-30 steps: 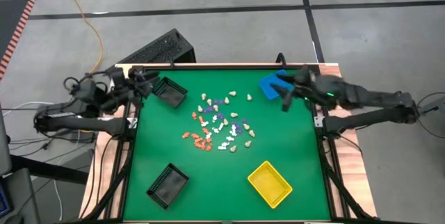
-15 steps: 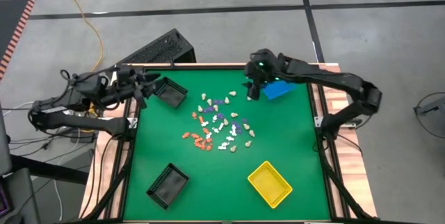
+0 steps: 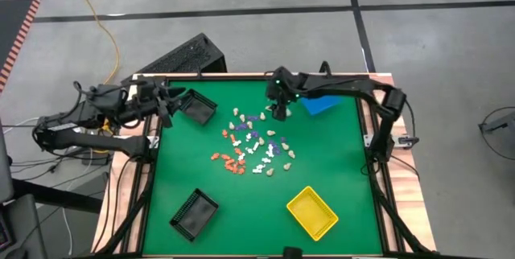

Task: Sort Halloween decoration
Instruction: Put the skull toy into the blue basket

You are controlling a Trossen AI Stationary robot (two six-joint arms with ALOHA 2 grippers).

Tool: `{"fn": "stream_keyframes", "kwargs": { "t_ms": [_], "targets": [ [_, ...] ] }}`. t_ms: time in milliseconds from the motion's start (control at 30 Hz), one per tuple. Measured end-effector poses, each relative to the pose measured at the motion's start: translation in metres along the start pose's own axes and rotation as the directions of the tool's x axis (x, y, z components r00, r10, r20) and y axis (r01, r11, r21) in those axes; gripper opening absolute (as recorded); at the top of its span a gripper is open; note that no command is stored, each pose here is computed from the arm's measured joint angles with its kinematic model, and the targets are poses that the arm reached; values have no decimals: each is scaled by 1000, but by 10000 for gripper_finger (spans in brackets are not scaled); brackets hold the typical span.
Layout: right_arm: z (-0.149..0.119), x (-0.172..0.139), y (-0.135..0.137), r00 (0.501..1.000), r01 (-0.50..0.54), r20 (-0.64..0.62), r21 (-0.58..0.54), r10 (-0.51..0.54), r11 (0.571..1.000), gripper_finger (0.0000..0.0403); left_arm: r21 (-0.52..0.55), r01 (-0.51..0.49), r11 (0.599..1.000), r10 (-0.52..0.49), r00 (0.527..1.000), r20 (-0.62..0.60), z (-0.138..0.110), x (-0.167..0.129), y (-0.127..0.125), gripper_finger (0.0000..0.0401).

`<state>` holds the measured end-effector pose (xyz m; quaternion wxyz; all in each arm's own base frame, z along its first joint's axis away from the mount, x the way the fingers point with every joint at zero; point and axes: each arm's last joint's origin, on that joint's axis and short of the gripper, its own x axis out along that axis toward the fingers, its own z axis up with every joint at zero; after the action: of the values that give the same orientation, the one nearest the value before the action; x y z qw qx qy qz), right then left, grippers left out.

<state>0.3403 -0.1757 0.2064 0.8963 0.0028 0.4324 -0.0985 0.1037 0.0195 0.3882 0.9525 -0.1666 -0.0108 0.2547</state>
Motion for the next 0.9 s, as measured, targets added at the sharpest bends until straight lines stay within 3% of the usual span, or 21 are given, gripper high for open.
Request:
{"fn": "stream_keyframes", "kwargs": {
  "t_ms": [367,633,733,900],
  "targets": [
    [-16,43,-3,998,23,-65,12,-22,1000,232,5,-42,999,42,999,6,-1,0,1,171],
    [-23,52,-7,995,36,-96,73,-29,997,230,6,-56,998,56,998,11,0,0,2,171],
    [-23,52,-9,995,47,-89,80,-40,996,212,6,-66,998,66,998,14,0,0,2,171],
    [-25,52,-13,994,53,-98,126,-41,991,150,22,-75,997,75,997,-3,-2,0,3,171]
  ]
}}
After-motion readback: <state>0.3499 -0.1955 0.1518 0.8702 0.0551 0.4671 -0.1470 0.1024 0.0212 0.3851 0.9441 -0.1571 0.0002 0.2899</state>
